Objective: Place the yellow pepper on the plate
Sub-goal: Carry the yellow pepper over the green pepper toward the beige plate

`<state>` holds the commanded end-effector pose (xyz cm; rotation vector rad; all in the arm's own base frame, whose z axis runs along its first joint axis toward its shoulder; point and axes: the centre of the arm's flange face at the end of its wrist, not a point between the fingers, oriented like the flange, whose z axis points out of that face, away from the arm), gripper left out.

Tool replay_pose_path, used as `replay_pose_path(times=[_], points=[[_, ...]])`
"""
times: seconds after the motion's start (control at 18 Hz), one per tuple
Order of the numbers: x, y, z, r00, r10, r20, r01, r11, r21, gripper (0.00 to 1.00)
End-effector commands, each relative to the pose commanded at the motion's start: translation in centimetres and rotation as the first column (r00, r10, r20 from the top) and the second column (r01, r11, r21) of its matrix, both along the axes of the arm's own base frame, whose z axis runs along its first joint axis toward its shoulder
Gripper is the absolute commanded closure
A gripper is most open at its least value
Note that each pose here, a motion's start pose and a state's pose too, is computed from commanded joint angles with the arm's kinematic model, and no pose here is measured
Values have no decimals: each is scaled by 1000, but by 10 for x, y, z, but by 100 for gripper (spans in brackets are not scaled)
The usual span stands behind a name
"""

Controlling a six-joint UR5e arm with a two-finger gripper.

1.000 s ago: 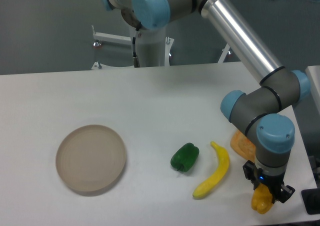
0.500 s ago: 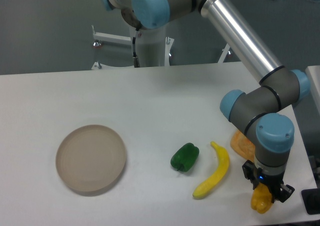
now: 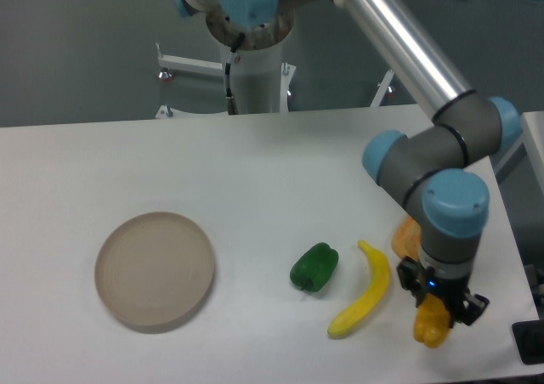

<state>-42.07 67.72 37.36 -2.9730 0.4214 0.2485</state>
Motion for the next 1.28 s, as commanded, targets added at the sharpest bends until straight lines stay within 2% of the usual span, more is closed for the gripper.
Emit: replay_pose_path(times=[0.17,0.28,0.44,0.5,0.61,0.72,0.94,1.06,1.28], points=[[53,-20,35,995,85,60,-83,996,-40,43],[81,-22,50,986,145,83,-141,989,-50,43],[117,-16,69,966,238,98,-236,971,-32,43],[131,-12,75,964,241,116,-240,971,-19,43],[150,-3,76,938,298,177,-303,953,-2,43],[186,7,78,927,316,202,-322,947,-3,43],[239,15,55,898,353,261,-352,934,-53,43],[276,24,41,887,376,267,-367,926,-83,43],[319,39,1,868,423,262,-397,906,-148,43]])
